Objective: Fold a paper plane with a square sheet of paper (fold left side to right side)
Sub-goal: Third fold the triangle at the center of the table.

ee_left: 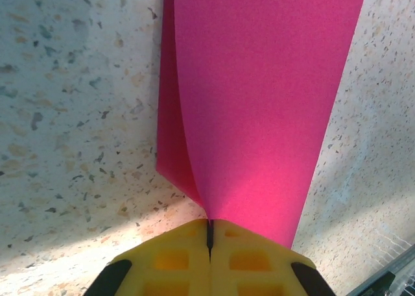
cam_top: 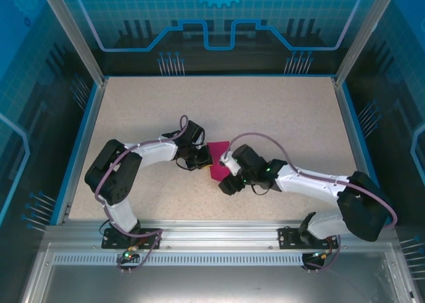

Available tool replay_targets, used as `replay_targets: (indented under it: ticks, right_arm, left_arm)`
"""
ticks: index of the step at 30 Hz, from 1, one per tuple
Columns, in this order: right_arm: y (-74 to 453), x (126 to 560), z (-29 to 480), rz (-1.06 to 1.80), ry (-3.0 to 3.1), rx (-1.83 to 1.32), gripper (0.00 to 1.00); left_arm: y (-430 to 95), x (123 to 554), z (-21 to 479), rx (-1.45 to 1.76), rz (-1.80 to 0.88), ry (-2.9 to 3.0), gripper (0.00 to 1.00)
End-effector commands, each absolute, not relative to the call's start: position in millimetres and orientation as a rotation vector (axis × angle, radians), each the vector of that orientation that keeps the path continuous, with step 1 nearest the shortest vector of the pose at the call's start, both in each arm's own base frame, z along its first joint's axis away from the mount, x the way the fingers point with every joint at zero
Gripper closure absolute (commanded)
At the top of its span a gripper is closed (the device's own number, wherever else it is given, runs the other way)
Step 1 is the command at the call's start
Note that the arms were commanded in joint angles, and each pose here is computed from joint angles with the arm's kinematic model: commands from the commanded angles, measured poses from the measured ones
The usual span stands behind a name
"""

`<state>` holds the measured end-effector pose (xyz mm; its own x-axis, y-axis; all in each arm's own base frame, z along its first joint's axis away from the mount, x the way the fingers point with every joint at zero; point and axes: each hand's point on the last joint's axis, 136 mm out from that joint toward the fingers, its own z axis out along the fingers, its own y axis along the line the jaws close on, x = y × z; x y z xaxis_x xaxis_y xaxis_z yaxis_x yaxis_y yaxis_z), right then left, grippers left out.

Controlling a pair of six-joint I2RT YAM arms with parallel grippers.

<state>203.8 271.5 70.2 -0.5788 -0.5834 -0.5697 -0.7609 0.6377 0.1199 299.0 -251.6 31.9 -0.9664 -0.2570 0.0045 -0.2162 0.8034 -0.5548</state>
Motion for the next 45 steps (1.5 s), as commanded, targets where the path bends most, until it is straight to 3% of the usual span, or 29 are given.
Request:
replay_targets:
  ticks: [1,11,14,19,24,26,31,36,39,45]
  right_arm:
    - [287.2,212.7,73.9,0.337,2.237,-1.126,0.3]
    - [329.6,217.1,49.7,0.131,2.129,-1.344,0.32]
    - [336.6,222.1,49.9,0.127,2.11,-1.35,0.37]
    - [341.1,230.4,51.2,0.126,2.11,-1.339,0.59]
    - [335.6,230.9,53.4,0.155,2.126,-1.329,1.0]
    - [332.4,228.7,51.4,0.167,2.141,-1.339,1.0]
    - [324.8,222.7,47.1,0.209,2.18,-1.349,1.0]
    - [324.0,224.0,48.6,0.241,2.196,-1.331,1.0]
    - [323.3,224.9,47.9,0.25,2.206,-1.322,1.0]
    - [321.4,225.6,44.9,0.251,2.222,-1.317,1.0]
  left_arm:
    - [-257.5,296.0,38.9,-0.392,-0.909,2.935,0.95]
    - [-259.0,294.8,39.0,-0.383,-0.909,2.944,0.95]
    - [-259.2,294.6,39.3,-0.381,-0.91,2.944,0.95]
    - [-258.5,293.8,39.4,-0.375,-0.906,2.947,0.95]
    - [-255.6,293.6,44.6,-0.348,-0.887,2.94,0.94]
    - [-253.1,293.1,46.5,-0.335,-0.875,2.938,0.91]
    - [-241.2,291.5,54.2,-0.319,-0.844,2.928,0.72]
    - [-224.1,292.0,67.4,-0.317,-0.821,2.901,0.62]
    - [-218.0,297.2,74.7,-0.315,-0.821,2.881,0.61]
    - [-235.8,325.5,77.5,-0.236,-0.854,2.874,0.72]
